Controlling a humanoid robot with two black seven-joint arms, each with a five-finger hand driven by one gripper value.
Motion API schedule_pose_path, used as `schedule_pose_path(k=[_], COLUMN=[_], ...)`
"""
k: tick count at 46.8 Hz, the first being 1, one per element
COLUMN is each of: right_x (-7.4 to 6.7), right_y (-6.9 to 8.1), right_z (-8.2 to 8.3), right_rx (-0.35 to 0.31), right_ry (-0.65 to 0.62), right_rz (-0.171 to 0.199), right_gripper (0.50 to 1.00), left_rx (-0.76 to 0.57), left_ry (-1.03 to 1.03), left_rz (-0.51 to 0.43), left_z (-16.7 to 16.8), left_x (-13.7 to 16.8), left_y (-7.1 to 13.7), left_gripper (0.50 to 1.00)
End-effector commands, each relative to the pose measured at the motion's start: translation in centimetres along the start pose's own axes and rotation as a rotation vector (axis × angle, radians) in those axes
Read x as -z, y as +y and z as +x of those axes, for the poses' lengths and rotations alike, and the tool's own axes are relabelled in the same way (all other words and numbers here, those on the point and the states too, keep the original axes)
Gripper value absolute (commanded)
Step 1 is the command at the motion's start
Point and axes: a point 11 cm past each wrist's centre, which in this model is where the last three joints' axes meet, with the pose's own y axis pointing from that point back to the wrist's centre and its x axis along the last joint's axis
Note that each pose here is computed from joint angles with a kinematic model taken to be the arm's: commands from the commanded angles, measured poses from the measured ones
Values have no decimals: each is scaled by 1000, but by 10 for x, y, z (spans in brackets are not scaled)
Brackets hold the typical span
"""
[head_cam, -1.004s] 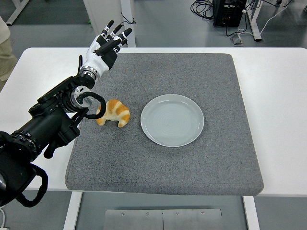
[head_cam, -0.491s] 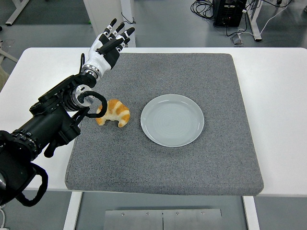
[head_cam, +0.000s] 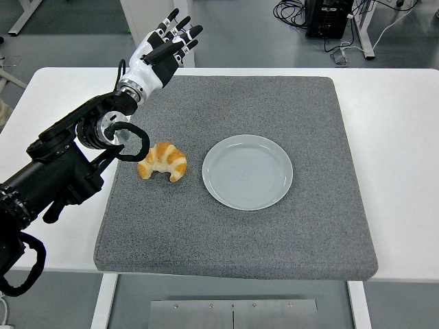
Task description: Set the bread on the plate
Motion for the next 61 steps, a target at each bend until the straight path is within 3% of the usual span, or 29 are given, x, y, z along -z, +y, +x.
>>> schedule_pose_path(k=[1, 30, 34, 50, 61], right_x=[0, 1, 0, 1, 0], right_y=[0, 0, 0, 0, 0], right_z=[0, 0, 0, 0, 0], right_rx=[0, -1, 0, 0, 0], right_ry=[0, 1, 0, 0, 0], right_rz=[0, 2, 0, 2, 0], right_gripper=[1000, 1000, 1000, 1000, 1000], left_rx=[-6, 127, 162, 203, 309], left_ry=[-55, -487, -532, -783, -869], left_rz=[14, 35, 45, 204, 211], left_z=[8, 23, 17, 41, 21], left_x=[-3, -64, -64, -40, -34], left_y=[3, 54, 60, 90, 107], left_gripper=[981, 981, 983, 981, 981])
